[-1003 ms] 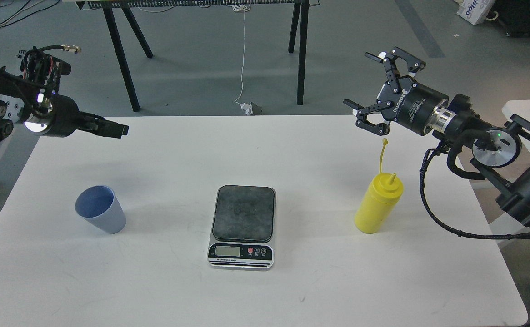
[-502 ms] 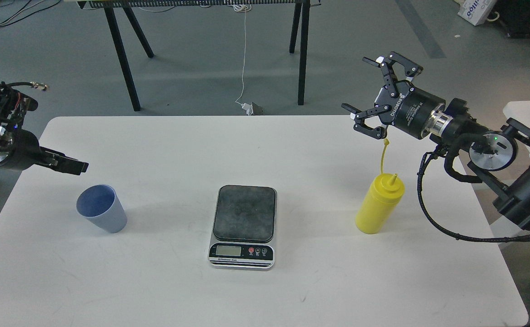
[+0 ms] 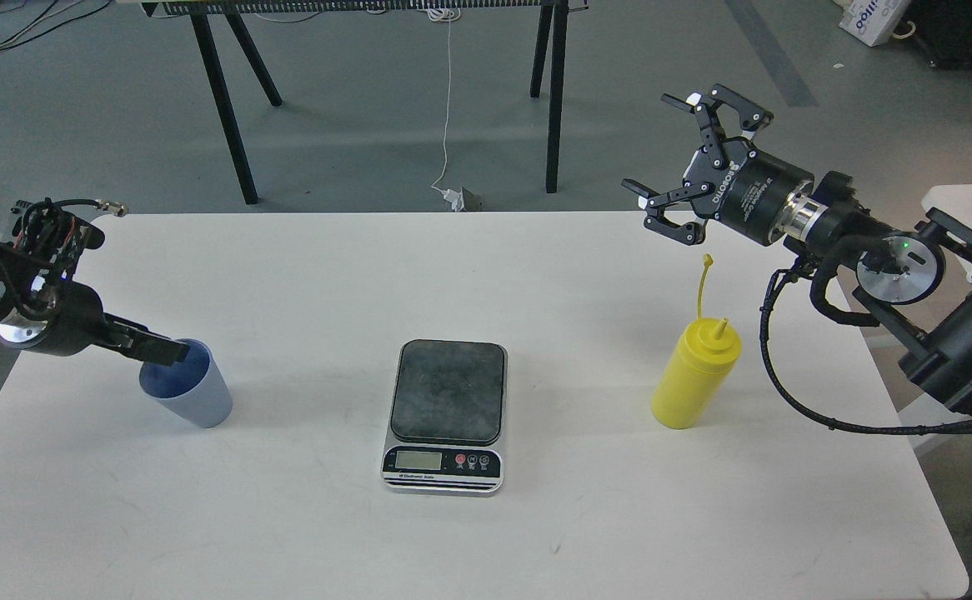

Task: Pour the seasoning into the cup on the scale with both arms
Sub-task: 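Lower the left gripper onto the blue cup and grasp it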

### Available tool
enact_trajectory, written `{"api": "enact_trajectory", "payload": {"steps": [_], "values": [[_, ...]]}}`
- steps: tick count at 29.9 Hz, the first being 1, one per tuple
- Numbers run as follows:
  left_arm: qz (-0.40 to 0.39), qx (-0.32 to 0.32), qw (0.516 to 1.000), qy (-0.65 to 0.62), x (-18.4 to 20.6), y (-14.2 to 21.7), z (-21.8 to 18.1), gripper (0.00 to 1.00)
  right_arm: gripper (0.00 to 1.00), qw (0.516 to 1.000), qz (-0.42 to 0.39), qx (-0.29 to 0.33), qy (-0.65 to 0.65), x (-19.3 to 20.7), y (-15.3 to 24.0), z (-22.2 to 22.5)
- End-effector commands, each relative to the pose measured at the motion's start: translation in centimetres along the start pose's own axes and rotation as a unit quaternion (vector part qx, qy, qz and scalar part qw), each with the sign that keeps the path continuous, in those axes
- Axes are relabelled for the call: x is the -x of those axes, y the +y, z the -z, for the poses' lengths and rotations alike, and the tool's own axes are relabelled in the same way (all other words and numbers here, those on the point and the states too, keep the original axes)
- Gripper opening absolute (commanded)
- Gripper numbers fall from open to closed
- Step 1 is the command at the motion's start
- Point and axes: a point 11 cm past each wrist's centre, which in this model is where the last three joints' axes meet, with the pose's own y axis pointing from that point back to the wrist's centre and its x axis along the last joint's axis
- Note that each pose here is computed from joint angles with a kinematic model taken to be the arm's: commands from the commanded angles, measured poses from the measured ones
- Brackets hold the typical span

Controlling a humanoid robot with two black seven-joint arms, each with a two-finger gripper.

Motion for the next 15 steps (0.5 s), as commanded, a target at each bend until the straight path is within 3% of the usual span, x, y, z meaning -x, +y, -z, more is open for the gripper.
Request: {"api": "enact_trajectory", "payload": {"steps": [1, 15], "values": [[0.005, 0.002, 1.000, 0.002, 0.4, -0.3, -0.1, 1.00, 1.00, 1.000, 0.003, -0.018, 0.009, 0.5, -0.9, 2.1], [0.010, 0.008, 1.000, 0.009, 1.1, -1.0, -0.3, 0.98, 1.00, 1.000, 0.010, -0.019, 0.009, 1.3, -2.1, 2.2]]}}
